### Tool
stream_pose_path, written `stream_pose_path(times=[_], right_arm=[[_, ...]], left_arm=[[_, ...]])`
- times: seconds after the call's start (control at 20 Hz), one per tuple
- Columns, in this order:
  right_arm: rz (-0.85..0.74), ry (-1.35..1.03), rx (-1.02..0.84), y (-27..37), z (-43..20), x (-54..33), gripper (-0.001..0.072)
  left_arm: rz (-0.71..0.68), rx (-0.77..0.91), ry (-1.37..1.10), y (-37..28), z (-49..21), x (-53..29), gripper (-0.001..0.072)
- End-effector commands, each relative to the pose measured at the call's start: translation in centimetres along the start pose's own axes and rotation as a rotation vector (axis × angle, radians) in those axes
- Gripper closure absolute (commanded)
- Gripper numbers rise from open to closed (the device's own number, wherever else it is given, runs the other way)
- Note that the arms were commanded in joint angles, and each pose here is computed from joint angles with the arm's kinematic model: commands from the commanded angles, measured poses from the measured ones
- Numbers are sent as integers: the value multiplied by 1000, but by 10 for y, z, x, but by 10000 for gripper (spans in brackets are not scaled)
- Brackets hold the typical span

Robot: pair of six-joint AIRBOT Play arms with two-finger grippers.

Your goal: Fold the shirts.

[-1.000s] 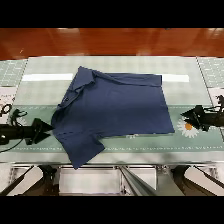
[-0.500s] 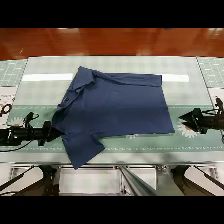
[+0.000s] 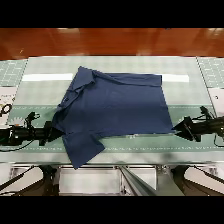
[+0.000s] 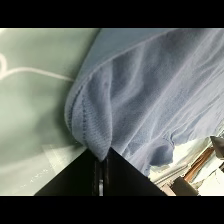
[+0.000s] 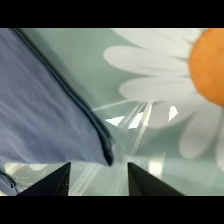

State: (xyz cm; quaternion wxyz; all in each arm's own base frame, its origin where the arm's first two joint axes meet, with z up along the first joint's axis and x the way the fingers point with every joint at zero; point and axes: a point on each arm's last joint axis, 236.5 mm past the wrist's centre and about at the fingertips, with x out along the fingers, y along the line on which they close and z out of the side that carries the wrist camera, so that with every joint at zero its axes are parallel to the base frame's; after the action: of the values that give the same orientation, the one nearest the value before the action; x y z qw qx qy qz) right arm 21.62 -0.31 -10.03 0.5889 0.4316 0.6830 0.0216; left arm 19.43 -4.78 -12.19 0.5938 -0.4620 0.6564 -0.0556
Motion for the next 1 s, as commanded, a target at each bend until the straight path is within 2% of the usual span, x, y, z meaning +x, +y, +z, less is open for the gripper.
stream_pose_path(times=[0.0, 0.05, 0.15, 0.25, 0.4, 0.55, 0.7, 0.8, 0.95], right_arm=[[51, -24, -36, 27, 19, 22, 311], [65, -45, -49, 38, 27, 24, 374], [92, -60, -140, 64, 36, 26, 662], [102, -63, -241, 92, 41, 19, 677], [126, -109, -394, 152, 59, -24, 678], [147, -294, -592, 242, 81, -107, 678], [120, -588, -770, 331, 79, -213, 678], [95, -767, -856, 369, 55, -279, 678], [111, -987, -963, 400, -5, -356, 678]], left_arm=[[3, -4, -36, 1, 9, 0, 689], [0, -5, -38, 0, 9, 0, 688], [-1, -3, -50, -1, 13, -1, 688], [-32, 13, -83, -15, 26, -11, 689], [-181, 101, -255, -84, 73, -60, 689], [-310, 295, -502, -186, 108, -160, 689], [-357, 570, -766, -307, 100, -262, 690], [-336, 760, -909, -373, 69, -318, 690], [-233, 916, -1109, -415, 13, -393, 690]])
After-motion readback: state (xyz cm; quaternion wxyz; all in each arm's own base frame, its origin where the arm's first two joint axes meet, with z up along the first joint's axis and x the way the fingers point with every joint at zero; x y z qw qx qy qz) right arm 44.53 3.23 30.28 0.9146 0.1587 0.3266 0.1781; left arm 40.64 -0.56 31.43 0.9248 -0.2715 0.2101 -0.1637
